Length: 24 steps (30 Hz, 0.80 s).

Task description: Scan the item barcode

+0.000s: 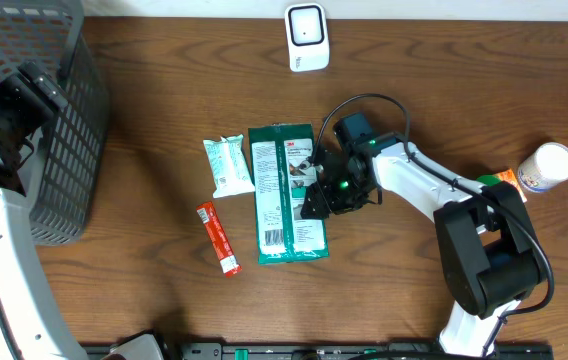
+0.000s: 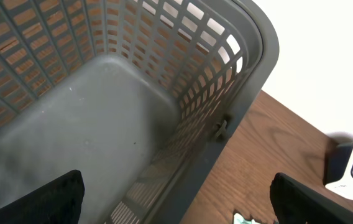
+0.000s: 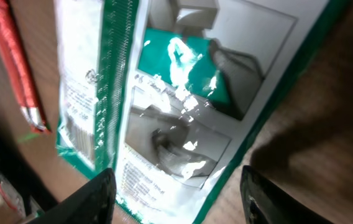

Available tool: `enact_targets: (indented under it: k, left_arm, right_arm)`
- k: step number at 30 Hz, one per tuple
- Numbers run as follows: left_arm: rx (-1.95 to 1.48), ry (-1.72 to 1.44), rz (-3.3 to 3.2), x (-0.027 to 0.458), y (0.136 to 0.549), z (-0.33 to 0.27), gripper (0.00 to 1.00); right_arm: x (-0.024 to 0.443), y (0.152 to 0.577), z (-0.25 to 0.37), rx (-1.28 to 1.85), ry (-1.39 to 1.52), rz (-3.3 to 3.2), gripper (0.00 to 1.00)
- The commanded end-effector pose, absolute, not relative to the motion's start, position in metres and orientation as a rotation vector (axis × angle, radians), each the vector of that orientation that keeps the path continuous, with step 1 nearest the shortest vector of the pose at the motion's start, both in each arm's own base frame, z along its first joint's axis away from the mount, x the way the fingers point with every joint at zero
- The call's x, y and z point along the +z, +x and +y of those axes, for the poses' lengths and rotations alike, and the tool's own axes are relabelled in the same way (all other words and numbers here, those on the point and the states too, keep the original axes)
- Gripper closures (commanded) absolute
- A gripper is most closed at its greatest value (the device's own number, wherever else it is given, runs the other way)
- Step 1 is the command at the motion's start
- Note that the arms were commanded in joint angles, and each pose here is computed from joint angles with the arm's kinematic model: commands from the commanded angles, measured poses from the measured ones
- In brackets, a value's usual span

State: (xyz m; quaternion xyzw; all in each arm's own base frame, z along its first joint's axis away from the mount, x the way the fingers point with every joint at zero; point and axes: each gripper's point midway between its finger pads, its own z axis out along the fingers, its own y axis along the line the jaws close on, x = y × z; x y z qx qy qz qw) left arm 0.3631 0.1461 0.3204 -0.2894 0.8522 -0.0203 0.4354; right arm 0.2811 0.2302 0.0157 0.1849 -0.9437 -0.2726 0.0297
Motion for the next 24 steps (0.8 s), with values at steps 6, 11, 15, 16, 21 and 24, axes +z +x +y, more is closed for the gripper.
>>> enact_targets:
  k: [6, 11, 15, 16, 21, 24]
  left_arm:
    - [-0.045, -0.727, 2.109, 0.325, 0.362, 0.148, 0.07]
    - [-0.045, -0.727, 2.109, 0.325, 0.362, 0.148, 0.07]
    - [-0.045, -0.728, 2.109, 0.325, 0.362, 0.148, 0.07]
    - [-0.045, -0.727, 2.109, 0.325, 0.362, 0.148, 0.07]
    - [-0.045, -0.728, 2.109, 0.325, 0.362, 0.148, 0.07]
    - [-0.045, -0.727, 2.109, 0.325, 0.362, 0.148, 0.07]
  right_arm:
    - [-0.017, 0.283, 0.224, -0.791, 0.285, -2.995, 0.38]
    - [-0.020, 0.279, 0.240, -0.945, 0.270, -2.971, 0.39]
    - [-0.021, 0.285, 0.243, -0.985, 0.287, -3.001, 0.49]
    - [-0.020, 0.288, 0.245, -0.999, 0.297, -3.010, 0.53]
    - [-0.017, 0.297, 0.248, -1.026, 0.327, -3.048, 0.38]
    - [-0.018, 0.299, 0.246, -1.016, 0.319, -3.055, 0.35]
